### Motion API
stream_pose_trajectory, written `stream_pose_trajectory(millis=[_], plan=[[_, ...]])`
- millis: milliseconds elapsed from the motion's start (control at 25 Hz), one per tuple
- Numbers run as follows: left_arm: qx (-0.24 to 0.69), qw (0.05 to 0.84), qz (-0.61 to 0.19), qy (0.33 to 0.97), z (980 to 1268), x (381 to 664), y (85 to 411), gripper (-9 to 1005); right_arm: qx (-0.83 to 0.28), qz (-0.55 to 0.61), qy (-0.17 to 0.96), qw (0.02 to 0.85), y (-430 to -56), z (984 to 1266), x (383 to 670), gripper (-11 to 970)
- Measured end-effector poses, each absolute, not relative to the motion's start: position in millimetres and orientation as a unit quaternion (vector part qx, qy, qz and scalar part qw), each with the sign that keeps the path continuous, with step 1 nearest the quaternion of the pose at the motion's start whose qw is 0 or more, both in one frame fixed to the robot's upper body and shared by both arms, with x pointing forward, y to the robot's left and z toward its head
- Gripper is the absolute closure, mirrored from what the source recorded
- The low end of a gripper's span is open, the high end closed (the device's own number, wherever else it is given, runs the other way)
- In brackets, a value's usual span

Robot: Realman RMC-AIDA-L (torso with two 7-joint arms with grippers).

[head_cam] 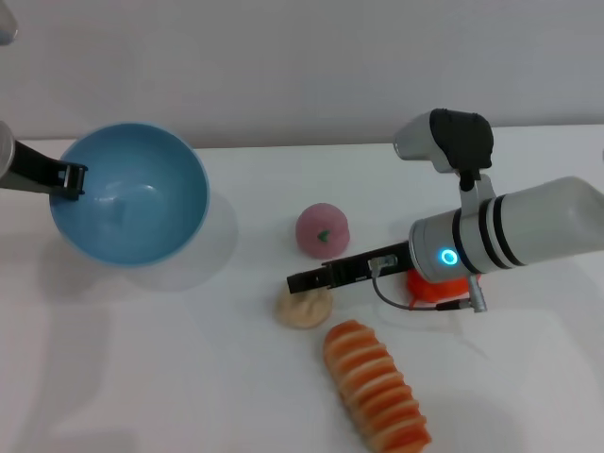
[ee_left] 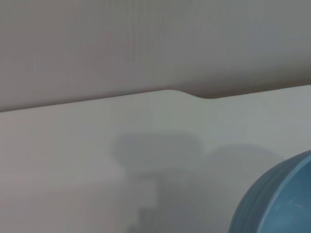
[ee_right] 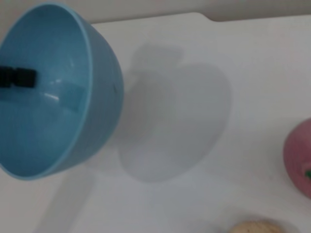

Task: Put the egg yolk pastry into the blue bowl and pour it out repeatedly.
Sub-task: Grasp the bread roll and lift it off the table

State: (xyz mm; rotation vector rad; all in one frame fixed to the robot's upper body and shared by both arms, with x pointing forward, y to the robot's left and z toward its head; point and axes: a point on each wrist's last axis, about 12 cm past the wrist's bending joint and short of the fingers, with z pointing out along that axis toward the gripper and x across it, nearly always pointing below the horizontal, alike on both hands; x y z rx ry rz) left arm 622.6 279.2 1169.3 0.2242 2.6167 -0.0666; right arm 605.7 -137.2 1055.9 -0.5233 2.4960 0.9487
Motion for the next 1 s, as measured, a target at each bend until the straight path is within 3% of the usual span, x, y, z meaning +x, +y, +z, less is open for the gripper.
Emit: stream_pose_trajectory(millis=[760, 1000], plan=[[0.092, 0.261, -0.024, 0.961, 1171.5, 625.7, 272.6, 997, -0.197, 0.314, 0.897, 0.241, -136.7, 1043.7, 601.1, 419], [0.096, 0.259, -0.022, 0.961, 1170.5, 626.0, 266.1, 997, -0.208, 0.317, 0.893, 0.243, -129.8, 1043.1, 599.2, 621]])
